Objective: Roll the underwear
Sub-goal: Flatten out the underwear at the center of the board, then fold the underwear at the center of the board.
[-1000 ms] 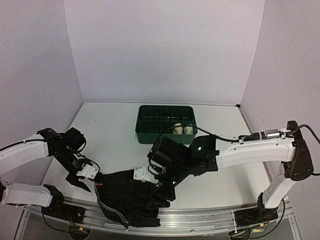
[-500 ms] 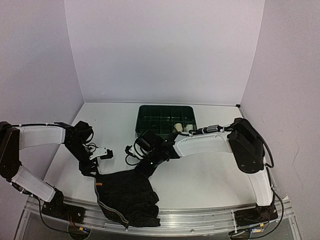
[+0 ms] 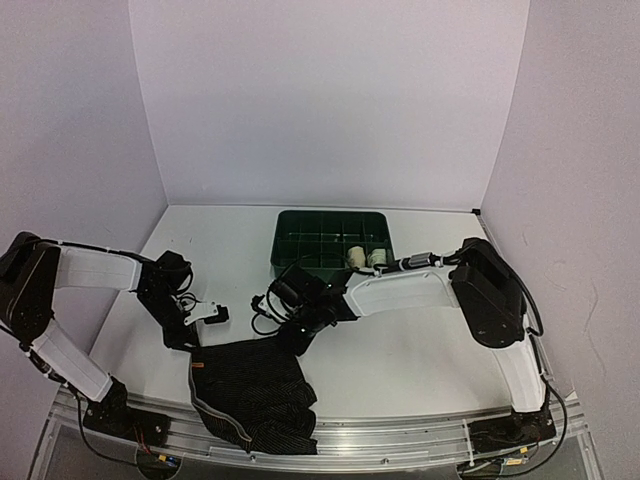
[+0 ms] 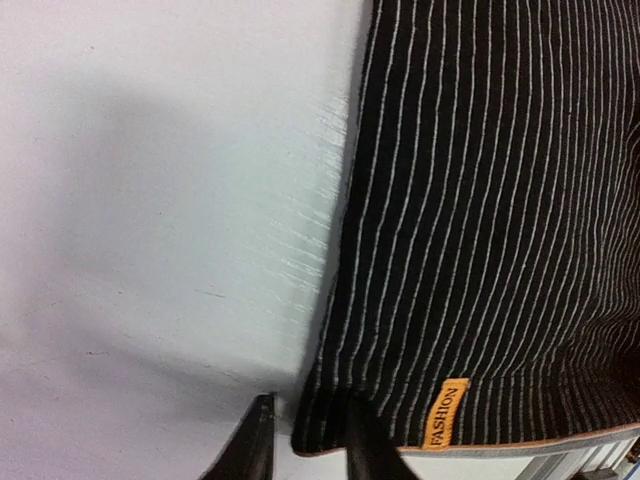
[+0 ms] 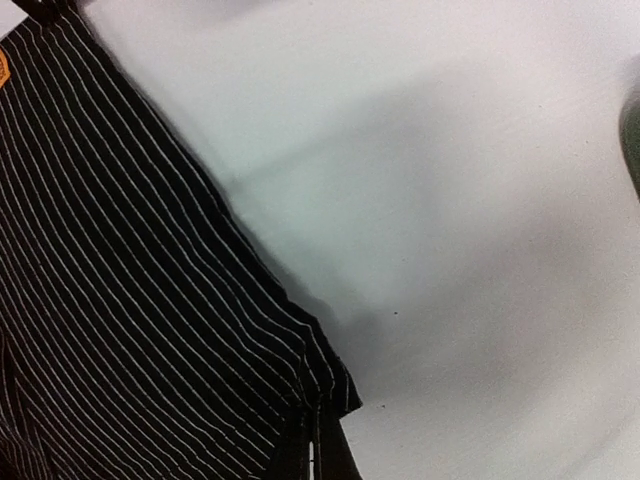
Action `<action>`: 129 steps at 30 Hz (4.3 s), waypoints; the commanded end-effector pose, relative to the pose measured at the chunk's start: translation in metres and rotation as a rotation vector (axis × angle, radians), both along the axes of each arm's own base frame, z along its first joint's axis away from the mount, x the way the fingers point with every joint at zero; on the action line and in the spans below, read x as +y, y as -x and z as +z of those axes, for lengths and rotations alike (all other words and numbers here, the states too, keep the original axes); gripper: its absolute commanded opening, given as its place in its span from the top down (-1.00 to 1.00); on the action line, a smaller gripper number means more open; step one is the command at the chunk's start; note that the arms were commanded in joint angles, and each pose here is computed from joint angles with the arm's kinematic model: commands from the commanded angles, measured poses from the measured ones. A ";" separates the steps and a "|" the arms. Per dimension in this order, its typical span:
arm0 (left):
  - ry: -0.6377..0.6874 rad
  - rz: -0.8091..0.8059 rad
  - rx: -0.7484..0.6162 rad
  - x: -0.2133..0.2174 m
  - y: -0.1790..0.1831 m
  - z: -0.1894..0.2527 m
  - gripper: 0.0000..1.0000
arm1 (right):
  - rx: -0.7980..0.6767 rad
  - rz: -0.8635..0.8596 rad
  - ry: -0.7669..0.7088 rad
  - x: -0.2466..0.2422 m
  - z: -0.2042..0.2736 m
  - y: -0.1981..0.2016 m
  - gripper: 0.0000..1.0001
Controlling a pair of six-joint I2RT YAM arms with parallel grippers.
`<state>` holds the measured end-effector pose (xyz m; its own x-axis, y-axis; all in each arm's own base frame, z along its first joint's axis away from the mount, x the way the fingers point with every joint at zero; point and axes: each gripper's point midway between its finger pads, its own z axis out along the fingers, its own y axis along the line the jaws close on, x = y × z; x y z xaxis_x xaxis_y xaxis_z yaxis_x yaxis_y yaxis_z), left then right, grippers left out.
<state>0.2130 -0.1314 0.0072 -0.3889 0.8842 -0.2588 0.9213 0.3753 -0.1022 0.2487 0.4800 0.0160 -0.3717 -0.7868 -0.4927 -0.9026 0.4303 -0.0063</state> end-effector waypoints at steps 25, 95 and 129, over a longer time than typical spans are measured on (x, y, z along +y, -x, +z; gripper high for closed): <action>0.025 0.066 -0.356 -0.030 -0.166 0.034 0.45 | -0.362 -0.207 0.029 -0.030 0.069 -0.144 0.61; 0.115 -0.962 -0.164 -0.072 0.153 0.016 0.29 | -0.152 0.160 -0.162 -0.021 0.121 0.014 0.01; 0.127 -0.903 -0.233 -0.080 0.141 0.009 0.05 | -0.077 0.641 0.149 -0.082 -0.007 0.165 0.97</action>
